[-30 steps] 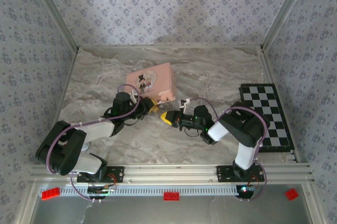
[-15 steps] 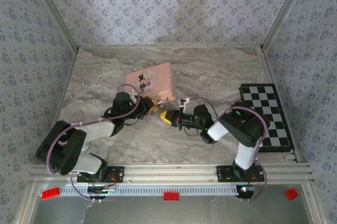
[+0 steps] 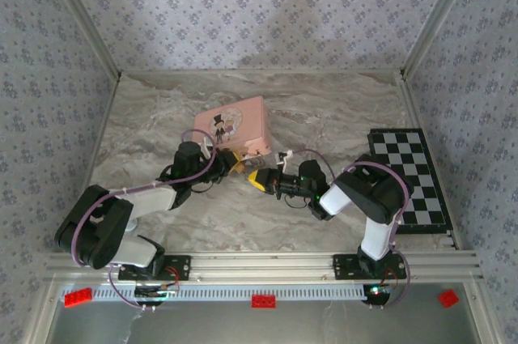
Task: Unlock a padlock with a key
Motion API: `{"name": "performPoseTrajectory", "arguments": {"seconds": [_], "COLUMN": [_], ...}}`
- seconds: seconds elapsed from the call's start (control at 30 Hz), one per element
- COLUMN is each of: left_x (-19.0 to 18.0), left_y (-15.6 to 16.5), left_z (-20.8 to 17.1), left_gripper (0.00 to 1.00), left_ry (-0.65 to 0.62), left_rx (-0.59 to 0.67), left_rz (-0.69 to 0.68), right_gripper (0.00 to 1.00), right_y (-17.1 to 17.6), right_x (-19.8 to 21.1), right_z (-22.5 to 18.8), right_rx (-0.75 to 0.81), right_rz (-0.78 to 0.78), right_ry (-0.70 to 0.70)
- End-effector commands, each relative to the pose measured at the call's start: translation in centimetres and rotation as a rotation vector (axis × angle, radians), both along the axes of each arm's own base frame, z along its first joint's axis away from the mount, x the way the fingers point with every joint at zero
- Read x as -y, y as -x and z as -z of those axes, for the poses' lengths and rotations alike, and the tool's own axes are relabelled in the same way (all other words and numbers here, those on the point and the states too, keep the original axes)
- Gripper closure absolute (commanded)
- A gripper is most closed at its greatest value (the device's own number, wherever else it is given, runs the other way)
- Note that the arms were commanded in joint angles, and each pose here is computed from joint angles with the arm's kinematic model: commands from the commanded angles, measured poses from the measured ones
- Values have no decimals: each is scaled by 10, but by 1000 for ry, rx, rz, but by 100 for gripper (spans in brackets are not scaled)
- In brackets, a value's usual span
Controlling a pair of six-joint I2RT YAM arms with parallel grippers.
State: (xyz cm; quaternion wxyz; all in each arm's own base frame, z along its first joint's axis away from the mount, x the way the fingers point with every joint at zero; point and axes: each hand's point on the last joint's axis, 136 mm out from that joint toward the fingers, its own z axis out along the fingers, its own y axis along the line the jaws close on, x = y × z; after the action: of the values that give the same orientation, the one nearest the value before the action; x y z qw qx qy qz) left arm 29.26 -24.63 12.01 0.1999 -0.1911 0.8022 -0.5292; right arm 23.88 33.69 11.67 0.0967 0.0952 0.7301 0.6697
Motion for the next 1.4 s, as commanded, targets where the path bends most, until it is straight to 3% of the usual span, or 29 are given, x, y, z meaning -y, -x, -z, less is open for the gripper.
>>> {"name": "performPoseTrajectory", "arguments": {"seconds": [0.0,0.6,1.37], "left_x": [19,19,26], "left_y": [3,0,1], "left_z": [-40,-31,-35], "left_gripper": [100,100,100], "left_ry": [93,53,109], "left_rx": [125,118,111], "left_rz": [84,89,113], "right_gripper": [100,100,100], "right_y": [-2,8,7], "right_x": [1,2,-1], "right_z": [-8,-10,-6], "right_rx": [26,31,18], "right_rz": [2,-14,-9], "right_ry": [-17,-17,-11]}}
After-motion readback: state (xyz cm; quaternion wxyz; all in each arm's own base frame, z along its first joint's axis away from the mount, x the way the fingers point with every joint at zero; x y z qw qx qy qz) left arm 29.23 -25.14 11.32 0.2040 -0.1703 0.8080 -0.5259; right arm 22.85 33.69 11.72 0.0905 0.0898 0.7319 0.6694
